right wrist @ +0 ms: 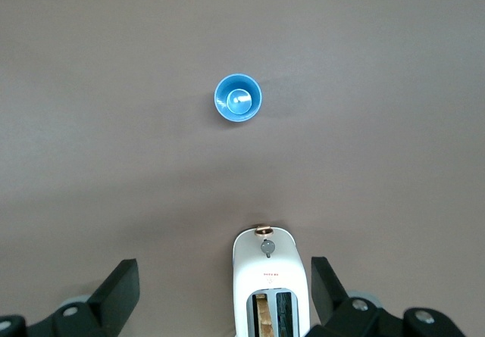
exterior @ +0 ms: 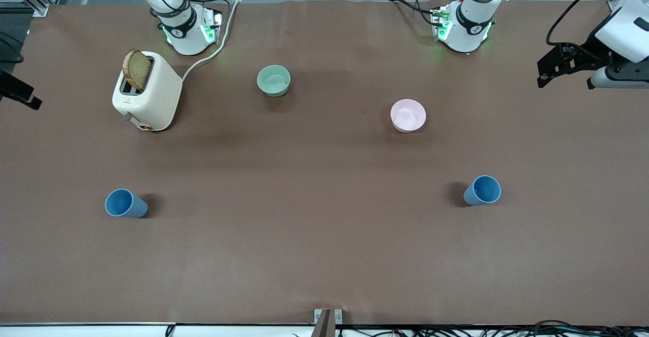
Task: Stack blue cups with both arms
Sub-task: 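Reach the left gripper and the right gripper down toward the blue cups, then grasp the blue cup with the left gripper while the right gripper grasps the other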
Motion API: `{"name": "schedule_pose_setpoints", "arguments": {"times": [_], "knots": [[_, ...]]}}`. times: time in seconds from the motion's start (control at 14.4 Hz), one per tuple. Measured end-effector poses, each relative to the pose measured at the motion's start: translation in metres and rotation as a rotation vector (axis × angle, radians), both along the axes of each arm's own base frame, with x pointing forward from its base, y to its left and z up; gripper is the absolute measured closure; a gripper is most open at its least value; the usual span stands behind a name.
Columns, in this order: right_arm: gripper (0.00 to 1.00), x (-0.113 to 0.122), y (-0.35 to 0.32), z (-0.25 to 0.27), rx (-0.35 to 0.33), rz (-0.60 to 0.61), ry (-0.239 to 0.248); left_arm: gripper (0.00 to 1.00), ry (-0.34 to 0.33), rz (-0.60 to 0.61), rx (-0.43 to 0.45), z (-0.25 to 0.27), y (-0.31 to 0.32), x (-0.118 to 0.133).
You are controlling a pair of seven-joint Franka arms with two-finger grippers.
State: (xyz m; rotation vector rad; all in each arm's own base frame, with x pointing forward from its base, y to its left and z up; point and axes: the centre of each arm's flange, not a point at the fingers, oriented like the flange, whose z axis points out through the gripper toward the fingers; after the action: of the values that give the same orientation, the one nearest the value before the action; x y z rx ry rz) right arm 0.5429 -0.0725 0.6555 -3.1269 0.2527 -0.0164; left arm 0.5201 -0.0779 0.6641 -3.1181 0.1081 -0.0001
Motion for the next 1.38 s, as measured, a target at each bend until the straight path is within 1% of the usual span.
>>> {"name": "schedule_pose_setpoints", "arguments": {"times": [0.35,0.48,0.55,0.69,0.83,0.9,1.04,1.18,1.25,1.38], "knots": [[0.0,0.0,0.0,0.0,0.0,0.0,0.001,0.0,-0.002,0.004,0.0,0.001,0.002,0.0],[0.0,0.0,0.0,0.0,0.0,0.0,0.001,0.0,0.0,0.014,-0.001,-0.001,0.007,0.004],[0.0,0.0,0.0,0.0,0.0,0.001,0.001,0.0,0.005,0.021,-0.003,-0.008,0.011,0.01],[0.0,0.004,-0.002,-0.005,0.0,0.014,0.001,0.0,0.007,0.032,-0.009,-0.035,0.015,0.034],[0.0,0.023,-0.01,-0.026,-0.005,0.009,-0.021,0.0,0.006,0.042,-0.018,-0.078,0.016,0.062],[0.0,0.037,-0.018,-0.045,-0.007,0.01,-0.028,0.0,0.004,0.048,-0.023,-0.107,0.018,0.076],[0.0,0.069,-0.035,-0.098,-0.01,0.019,-0.024,0.0,-0.019,0.063,-0.023,-0.173,0.023,0.099],[0.0,0.098,-0.045,-0.167,-0.014,0.024,-0.027,0.0,-0.035,0.059,-0.011,-0.239,0.027,0.11],[0.0,0.107,-0.046,-0.202,-0.017,0.026,-0.035,0.0,-0.037,0.055,-0.008,-0.267,0.027,0.113],[0.0,0.115,-0.045,-0.269,-0.022,0.032,-0.051,0.0,-0.034,0.054,-0.012,-0.31,0.029,0.115]]}}
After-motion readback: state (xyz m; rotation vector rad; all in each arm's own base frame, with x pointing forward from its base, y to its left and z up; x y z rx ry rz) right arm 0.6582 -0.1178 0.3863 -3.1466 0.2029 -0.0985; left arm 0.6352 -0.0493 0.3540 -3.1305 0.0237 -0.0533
